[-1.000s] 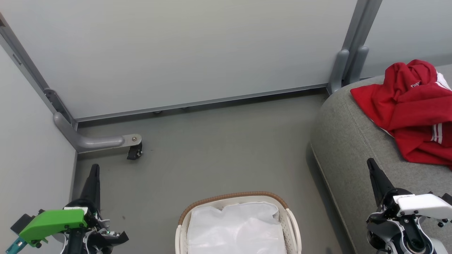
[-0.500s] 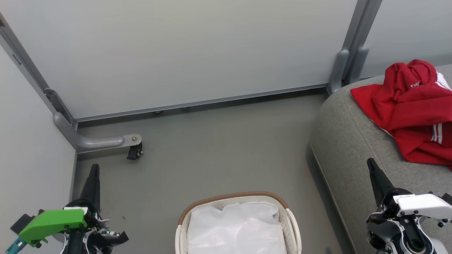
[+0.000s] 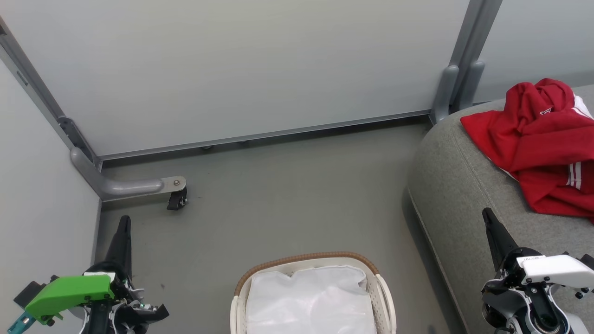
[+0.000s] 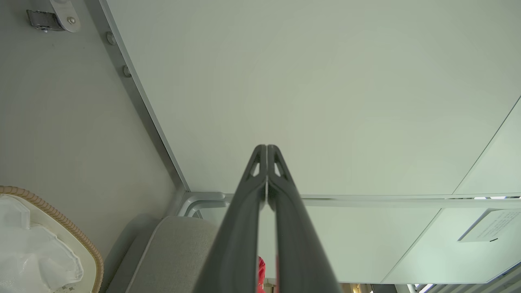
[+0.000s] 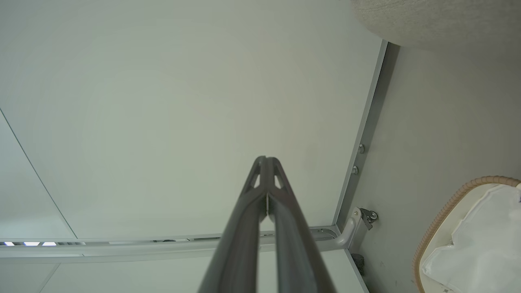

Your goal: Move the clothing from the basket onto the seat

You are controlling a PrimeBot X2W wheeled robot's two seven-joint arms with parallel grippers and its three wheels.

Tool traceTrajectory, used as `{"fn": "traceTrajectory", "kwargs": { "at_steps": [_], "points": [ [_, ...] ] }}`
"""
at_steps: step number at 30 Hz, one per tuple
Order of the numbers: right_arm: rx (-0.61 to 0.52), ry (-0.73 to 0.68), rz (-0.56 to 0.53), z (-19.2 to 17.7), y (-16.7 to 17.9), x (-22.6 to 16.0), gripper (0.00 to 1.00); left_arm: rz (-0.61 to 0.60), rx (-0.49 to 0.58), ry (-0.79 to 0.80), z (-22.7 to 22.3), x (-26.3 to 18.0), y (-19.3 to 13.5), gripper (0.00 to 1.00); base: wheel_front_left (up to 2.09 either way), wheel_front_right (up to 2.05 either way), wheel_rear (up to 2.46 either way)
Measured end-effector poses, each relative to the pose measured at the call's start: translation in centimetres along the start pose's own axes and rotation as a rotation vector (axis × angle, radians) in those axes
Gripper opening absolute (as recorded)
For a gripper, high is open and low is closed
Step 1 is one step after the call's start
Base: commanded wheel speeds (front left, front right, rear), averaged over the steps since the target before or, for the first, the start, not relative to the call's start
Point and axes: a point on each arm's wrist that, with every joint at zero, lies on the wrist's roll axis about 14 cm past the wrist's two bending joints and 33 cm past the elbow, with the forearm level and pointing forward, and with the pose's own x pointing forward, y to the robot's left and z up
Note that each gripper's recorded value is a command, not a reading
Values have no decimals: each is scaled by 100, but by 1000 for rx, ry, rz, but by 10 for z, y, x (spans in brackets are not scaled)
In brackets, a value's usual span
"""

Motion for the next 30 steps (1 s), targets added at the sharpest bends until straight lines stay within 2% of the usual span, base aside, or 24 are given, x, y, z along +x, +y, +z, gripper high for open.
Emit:
{"fn": "traceTrajectory", "kwargs": {
  "at_steps": [30],
  "points": [
    [0, 0, 0, 0, 0, 0, 0, 0, 0, 0, 0, 0, 0, 0, 0, 0, 0]
  ]
}}
